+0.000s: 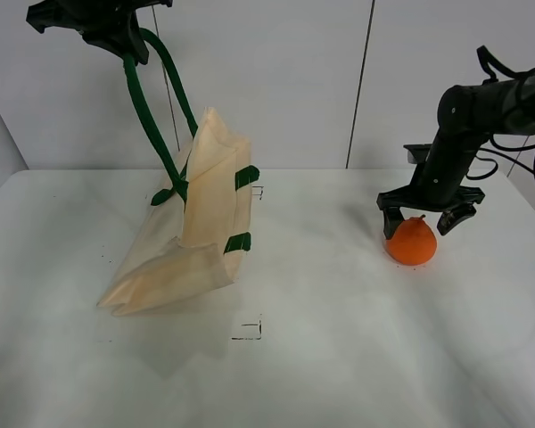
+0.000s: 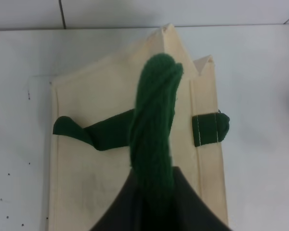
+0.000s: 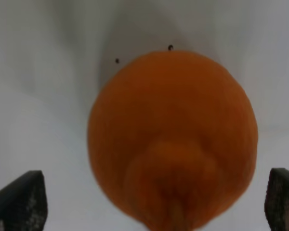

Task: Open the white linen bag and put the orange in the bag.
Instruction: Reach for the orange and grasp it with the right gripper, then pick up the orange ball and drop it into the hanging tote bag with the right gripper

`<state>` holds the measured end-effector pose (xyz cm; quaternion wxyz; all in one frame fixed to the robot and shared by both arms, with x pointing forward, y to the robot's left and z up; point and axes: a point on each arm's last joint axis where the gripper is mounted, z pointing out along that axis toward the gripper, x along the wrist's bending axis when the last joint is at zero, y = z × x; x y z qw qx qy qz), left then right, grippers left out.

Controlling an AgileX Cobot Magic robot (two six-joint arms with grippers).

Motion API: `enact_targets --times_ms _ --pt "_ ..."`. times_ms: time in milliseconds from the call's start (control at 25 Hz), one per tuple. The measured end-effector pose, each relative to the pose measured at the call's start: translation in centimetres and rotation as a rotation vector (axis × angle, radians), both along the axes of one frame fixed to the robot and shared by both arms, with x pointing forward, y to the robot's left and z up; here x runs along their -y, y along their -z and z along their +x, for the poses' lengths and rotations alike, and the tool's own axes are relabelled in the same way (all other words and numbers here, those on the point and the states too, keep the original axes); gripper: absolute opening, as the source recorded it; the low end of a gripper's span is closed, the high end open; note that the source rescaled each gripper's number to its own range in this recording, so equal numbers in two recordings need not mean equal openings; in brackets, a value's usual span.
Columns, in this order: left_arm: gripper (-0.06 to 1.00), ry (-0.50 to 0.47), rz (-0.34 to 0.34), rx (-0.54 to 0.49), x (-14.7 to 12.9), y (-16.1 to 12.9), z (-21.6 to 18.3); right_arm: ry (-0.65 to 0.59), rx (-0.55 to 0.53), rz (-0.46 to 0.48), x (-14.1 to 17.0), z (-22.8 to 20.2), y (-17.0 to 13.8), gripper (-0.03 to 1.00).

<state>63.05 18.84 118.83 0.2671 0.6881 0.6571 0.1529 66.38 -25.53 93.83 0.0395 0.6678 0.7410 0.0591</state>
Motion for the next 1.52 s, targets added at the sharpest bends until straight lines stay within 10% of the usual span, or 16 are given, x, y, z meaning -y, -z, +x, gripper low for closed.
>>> enact_targets --times_ms 600,680,880,1240,1520 --pt "0.00 0.001 -0.002 0.000 0.0 0.0 0.0 0.009 0.013 -0.019 0.1 1.2 4.0 0.98" --pt "0.00 0.001 -0.002 0.000 0.0 0.0 0.0 0.005 0.022 -0.024 0.1 1.4 3.9 0.82" --pt "0.00 0.002 -0.005 -0.002 0.1 0.0 0.0 0.000 0.053 -0.031 0.2 1.7 2.3 0.01" --pt "0.00 0.031 -0.031 -0.008 0.4 0.0 -0.1 0.040 0.254 0.228 -2.2 3.0 -8.5 0.00" --pt "0.00 0.034 -0.032 -0.009 0.4 0.0 -0.1 -0.092 0.365 0.472 -9.5 2.2 -13.5 0.00"
